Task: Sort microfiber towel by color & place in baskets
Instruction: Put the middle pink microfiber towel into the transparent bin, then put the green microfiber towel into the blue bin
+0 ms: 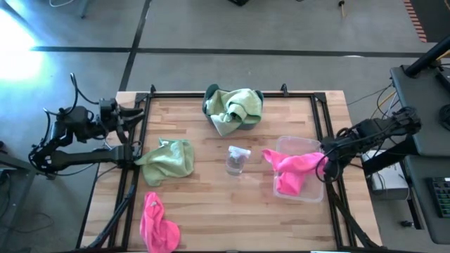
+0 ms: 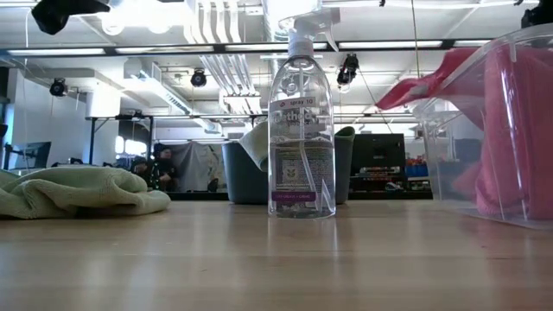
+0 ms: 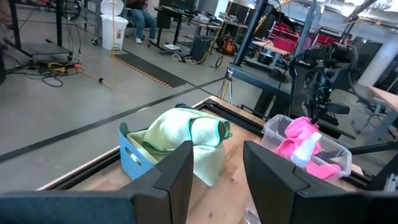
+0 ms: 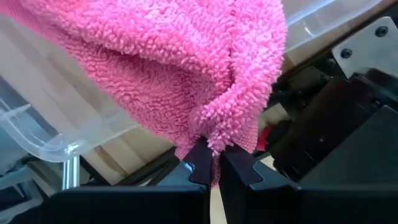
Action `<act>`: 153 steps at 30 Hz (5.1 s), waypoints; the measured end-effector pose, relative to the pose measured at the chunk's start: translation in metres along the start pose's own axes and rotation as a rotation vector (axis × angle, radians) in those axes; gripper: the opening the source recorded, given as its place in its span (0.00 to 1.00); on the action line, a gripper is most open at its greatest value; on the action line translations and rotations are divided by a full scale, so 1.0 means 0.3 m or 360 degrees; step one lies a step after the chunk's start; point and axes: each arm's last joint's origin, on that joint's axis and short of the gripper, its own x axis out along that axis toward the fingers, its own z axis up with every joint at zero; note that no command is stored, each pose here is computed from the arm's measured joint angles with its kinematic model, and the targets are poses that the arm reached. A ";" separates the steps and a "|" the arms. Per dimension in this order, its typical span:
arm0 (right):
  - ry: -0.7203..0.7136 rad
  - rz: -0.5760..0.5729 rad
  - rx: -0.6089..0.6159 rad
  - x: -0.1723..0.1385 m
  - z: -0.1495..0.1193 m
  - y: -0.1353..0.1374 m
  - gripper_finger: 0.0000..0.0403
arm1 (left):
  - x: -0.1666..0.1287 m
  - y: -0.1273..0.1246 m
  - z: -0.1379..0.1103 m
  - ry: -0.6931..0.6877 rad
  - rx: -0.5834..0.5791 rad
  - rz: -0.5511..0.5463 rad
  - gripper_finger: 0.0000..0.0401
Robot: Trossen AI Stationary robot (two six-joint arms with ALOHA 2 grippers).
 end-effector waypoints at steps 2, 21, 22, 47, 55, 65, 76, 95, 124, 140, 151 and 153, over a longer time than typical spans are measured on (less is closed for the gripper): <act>0.0014 -0.0026 0.0004 0.006 0.007 0.010 0.02 | 0.005 0.001 -0.006 0.0006 -0.0002 0.0014 0.31; -0.0539 0.0124 -0.0220 -0.181 0.097 0.209 0.02 | 0.153 0.007 -0.153 0.0055 0.0035 0.0031 0.31; -0.0549 0.0129 -0.0220 -0.182 0.100 0.215 0.02 | 0.154 0.007 -0.153 0.0046 0.0042 0.0027 0.31; -0.0521 0.0091 0.0005 -0.072 0.213 0.371 0.35 | -0.037 -0.009 0.027 0.0044 -0.0050 -0.0164 0.31; -0.0918 0.0623 -0.0234 -0.098 0.291 0.521 0.32 | -0.140 -0.028 0.059 0.0308 -0.0043 -0.0696 0.31; -0.1282 0.0711 -0.0358 -0.162 0.344 0.622 0.30 | -0.152 -0.044 0.051 0.0431 -0.0009 -0.1024 0.31; -0.1297 0.0500 -0.0659 -0.271 0.378 0.725 0.29 | -0.068 -0.020 -0.020 0.0448 0.0189 -0.0608 0.31; -0.1248 -0.0538 -0.0936 -0.428 0.451 0.617 0.28 | 0.032 0.042 -0.174 0.1035 -0.0027 0.0337 0.31; -0.1401 -0.0698 -0.0679 -0.543 0.609 0.453 0.26 | 0.204 0.038 -0.377 0.1191 -0.0367 0.0171 0.31; -0.1376 -0.0679 -0.0689 -0.541 0.608 0.451 0.27 | 0.300 0.031 -0.491 0.1463 -0.0441 0.0057 0.31; -0.1373 -0.0681 -0.0690 -0.540 0.608 0.451 0.26 | 0.354 0.023 -0.521 0.1601 -0.0445 0.0102 0.31; -0.1371 -0.0682 -0.0690 -0.540 0.607 0.450 0.27 | 0.366 0.023 -0.533 0.1656 -0.0443 0.0128 0.31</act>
